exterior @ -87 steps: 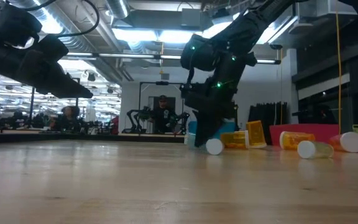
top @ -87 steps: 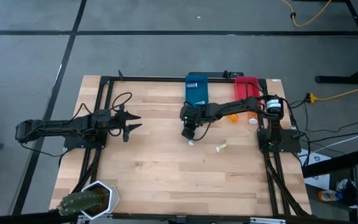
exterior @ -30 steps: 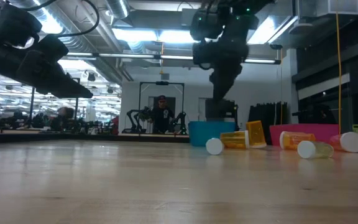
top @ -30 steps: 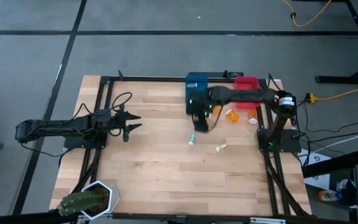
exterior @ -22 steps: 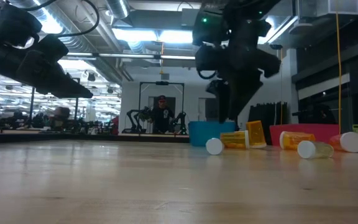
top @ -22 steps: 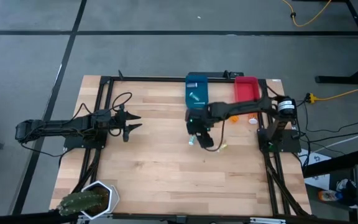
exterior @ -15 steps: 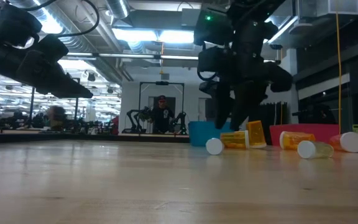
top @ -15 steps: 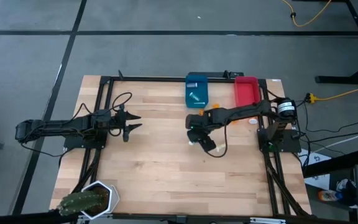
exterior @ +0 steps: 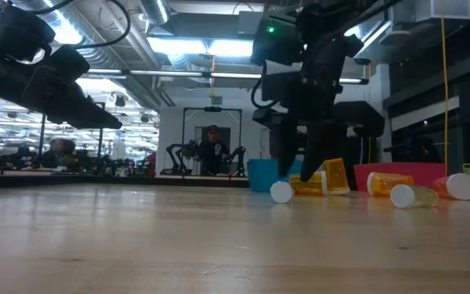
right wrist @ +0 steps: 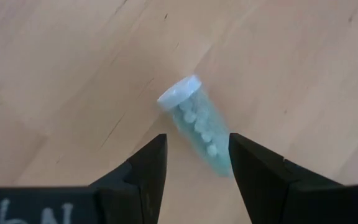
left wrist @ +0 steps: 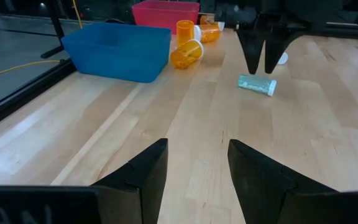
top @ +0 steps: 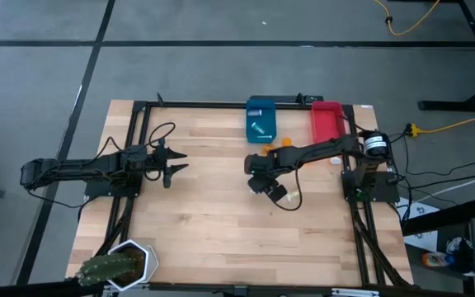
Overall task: Pick and place medicine bottles into bin by pill shape (circle, oval)
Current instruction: Put the small blue pill bottle into the blue bin
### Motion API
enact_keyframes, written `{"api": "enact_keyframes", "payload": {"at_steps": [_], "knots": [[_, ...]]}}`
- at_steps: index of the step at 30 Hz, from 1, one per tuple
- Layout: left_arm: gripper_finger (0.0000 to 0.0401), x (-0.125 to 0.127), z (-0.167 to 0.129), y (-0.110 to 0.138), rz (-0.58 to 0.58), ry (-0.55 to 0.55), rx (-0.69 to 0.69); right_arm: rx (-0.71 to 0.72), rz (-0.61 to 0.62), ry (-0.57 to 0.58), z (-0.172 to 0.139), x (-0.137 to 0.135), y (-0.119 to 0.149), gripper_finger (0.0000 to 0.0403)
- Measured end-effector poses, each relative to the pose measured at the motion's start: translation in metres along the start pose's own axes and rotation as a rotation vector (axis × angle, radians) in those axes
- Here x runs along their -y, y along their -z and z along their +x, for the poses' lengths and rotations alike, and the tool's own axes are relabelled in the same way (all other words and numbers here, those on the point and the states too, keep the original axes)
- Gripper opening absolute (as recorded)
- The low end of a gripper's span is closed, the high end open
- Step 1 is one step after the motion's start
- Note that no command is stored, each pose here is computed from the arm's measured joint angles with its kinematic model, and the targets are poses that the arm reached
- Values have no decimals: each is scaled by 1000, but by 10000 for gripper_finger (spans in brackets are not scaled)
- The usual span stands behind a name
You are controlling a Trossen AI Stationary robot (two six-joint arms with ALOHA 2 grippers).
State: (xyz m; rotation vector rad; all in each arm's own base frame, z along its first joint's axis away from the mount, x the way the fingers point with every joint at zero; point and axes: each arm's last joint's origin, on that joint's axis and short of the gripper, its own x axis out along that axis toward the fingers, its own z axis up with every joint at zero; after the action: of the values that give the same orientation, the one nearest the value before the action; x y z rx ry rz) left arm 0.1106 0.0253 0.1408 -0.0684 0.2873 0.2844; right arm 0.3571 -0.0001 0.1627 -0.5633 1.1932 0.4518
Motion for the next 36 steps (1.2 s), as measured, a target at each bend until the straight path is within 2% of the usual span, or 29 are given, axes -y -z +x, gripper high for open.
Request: {"api": "enact_keyframes", "payload": {"at_steps": [5,14,19,26,31,36], "knots": [[163,0,0,0,0,0,-1,10,-55,7,9,2,-2,174],[163,0,0,0,0,0,-1,-37,-52,-22,28,0,1,174],[163,0,0,0,0,0,-1,-74,83,51,26,3,-1,159],[163,0,0,0,0,0,-1,-84,214,85,26,9,4,98],[163,0,0,0,0,0,-1,-125,227,145,24,11,5,91],[163,0,0,0,0,0,-1,-163,223,206,8,13,9,92]]}}
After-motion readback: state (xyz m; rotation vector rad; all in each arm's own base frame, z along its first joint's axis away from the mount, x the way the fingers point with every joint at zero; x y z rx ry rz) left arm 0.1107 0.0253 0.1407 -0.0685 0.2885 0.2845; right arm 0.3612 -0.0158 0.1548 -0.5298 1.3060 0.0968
